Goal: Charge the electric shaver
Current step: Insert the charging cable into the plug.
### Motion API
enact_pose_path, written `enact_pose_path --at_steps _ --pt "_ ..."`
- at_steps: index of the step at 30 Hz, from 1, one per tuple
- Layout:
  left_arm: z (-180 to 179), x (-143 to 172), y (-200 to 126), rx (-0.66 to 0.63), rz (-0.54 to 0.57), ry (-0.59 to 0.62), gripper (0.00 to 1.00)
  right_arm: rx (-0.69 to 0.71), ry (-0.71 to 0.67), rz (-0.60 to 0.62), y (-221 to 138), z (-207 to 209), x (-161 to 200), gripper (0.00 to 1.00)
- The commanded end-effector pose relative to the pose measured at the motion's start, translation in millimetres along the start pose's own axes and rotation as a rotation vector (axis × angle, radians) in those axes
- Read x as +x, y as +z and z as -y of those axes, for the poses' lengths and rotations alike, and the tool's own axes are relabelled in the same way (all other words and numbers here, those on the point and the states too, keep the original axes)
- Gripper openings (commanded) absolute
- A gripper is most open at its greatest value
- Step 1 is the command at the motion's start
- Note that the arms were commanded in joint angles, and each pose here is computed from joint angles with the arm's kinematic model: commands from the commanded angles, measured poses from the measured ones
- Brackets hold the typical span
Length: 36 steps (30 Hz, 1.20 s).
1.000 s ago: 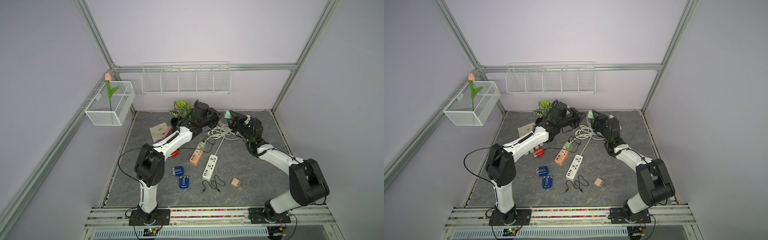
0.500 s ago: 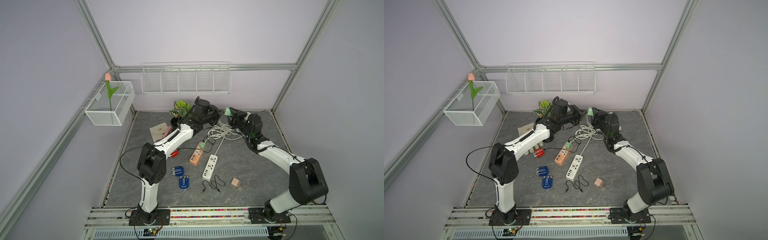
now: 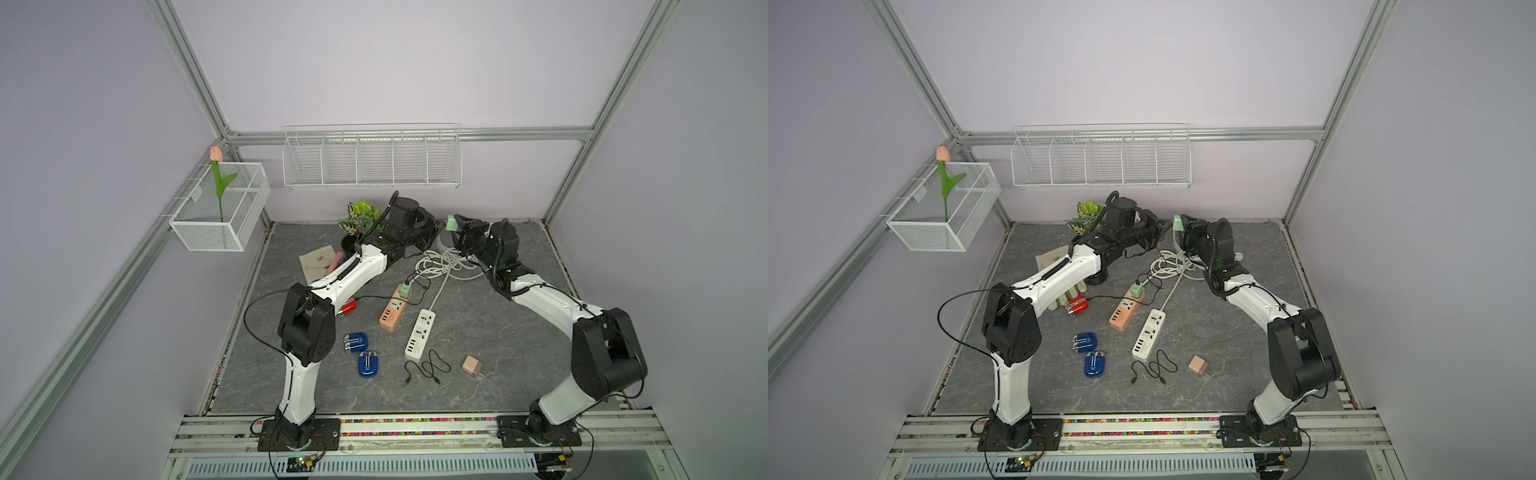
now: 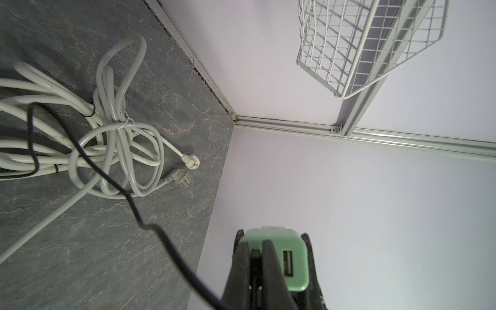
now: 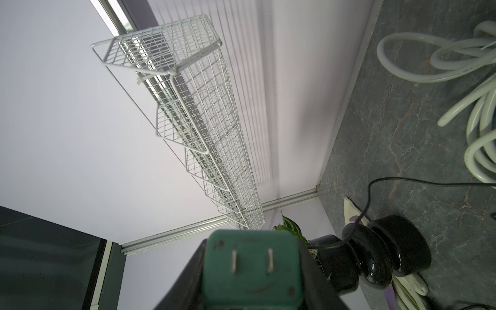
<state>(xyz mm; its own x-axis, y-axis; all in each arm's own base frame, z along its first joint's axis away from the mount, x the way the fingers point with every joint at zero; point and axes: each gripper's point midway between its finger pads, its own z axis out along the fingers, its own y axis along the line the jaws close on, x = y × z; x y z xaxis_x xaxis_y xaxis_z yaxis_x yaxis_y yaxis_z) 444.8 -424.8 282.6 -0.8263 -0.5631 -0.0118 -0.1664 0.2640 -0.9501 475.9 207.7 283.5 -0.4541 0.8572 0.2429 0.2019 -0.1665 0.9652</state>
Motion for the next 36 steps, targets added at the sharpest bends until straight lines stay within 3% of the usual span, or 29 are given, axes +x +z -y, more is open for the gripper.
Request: enact_pose_path --at_steps 1,3,7,11,17,22,26,32,36 --pt "-20.9 104.4 8.2 -0.057 -0.351 0.039 0.0 -0.094 -0.014 -0.308 -14.1 -36.7 83.5 0.07" --pt "-15.1 97.1 1.6 -0.042 -0.331 0.063 0.05 -0.041 -0.024 -0.267 -20.4 -28.8 71.1 0.07" --pt "-0.8 83.3 -15.4 -0.009 -0.286 0.148 0.38 0.1 -0.013 -0.177 -35.6 -7.6 34.3 0.06" --pt "13.3 83.4 -32.0 0.02 -0.276 0.281 0.55 0.19 0.032 -0.109 -48.5 3.1 1.1 0.07" --pt "18.4 78.8 -60.6 0.003 -0.241 0.531 0.63 0.239 0.094 -0.121 -55.4 7.4 -25.5 0.07" --pt "24.5 68.9 -81.1 -0.017 -0.185 0.808 0.59 0.315 0.118 -0.165 -69.9 13.1 -31.3 0.07" --pt "18.4 62.0 -76.1 -0.029 -0.163 0.984 0.6 0.354 0.138 -0.232 -79.0 15.3 -22.6 0.07" --pt "23.1 69.8 -50.9 0.072 -0.202 1.04 0.68 0.362 0.168 -0.308 -86.8 13.7 -8.1 0.06" --pt "20.3 77.8 -39.2 0.119 -0.238 1.046 0.69 0.339 0.196 -0.341 -85.1 8.8 -3.4 0.07"
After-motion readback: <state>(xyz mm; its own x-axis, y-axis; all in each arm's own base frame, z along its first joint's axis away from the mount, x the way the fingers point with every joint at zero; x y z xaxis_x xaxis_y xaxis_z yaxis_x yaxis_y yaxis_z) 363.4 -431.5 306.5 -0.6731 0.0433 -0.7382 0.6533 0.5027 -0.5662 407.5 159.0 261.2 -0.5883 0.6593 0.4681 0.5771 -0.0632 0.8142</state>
